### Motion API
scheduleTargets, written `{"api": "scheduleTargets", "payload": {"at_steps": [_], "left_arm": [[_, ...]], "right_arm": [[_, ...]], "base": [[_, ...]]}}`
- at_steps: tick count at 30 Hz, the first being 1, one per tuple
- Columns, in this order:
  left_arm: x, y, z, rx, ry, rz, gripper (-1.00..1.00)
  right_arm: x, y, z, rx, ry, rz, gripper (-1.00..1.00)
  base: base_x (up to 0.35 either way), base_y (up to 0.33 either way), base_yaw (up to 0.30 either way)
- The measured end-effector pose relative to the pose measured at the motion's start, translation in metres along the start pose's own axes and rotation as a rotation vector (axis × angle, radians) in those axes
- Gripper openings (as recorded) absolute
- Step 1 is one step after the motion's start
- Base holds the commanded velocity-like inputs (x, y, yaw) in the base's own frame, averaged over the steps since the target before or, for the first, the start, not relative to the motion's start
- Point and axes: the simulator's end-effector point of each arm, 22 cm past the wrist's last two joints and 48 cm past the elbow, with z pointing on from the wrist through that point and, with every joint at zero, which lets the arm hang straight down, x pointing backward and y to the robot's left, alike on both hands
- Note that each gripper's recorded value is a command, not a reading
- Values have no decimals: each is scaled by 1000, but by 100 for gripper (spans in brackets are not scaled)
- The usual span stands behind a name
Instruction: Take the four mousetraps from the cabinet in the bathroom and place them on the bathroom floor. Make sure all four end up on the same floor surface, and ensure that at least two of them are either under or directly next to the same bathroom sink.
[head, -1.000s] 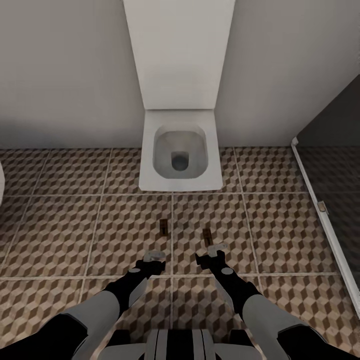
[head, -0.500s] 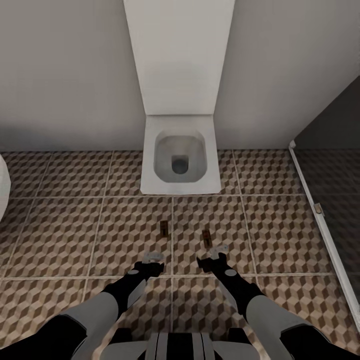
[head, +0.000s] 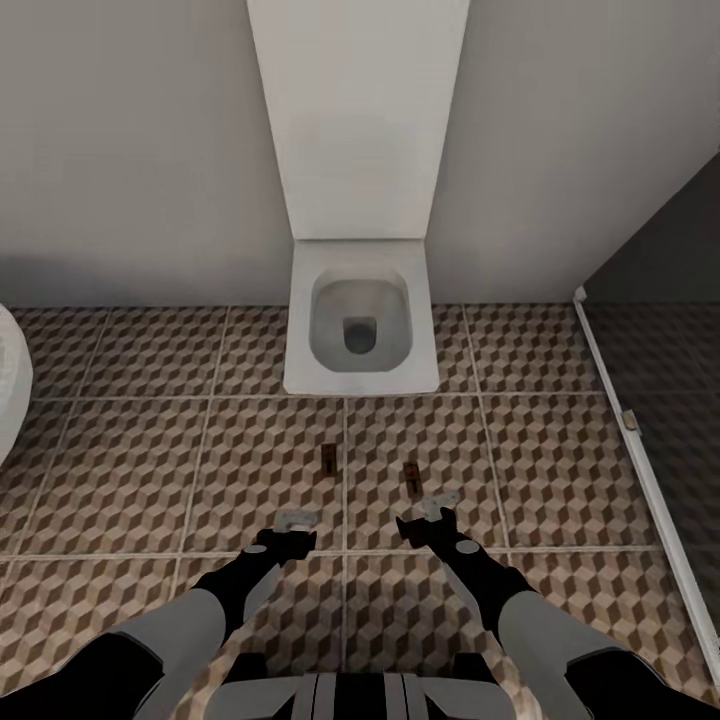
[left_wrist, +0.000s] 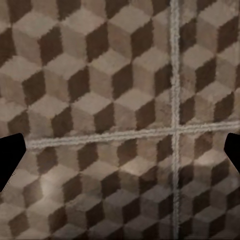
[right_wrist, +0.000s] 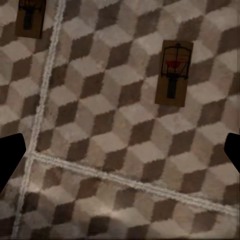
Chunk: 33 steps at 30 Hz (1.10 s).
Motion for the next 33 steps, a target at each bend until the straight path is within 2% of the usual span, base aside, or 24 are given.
{"api": "scheduleTargets", "payload": {"at_steps": [4, 10, 18, 26, 33], "left_arm": [[1, 6, -7, -9, 5, 1, 100], [13, 14, -19, -19, 24, 1, 100], [28, 13, -36, -21, 32, -2, 100], [59, 15, -55, -25, 74, -4, 100], [77, 22, -71, -36, 89, -4, 100]], "right_arm": [[-2, -7, -8, 9, 0, -4, 100], [-5, -27, -22, 37, -38, -15, 100], [18, -43, -45, 59, -33, -24, 100], [51, -47, -68, 64, -10, -25, 100], [61, -45, -85, 63, -6, -24, 100]], "base": [[0, 0, 0], [0, 0, 0], [0, 0, 0], [0, 0, 0], [0, 0, 0]]}}
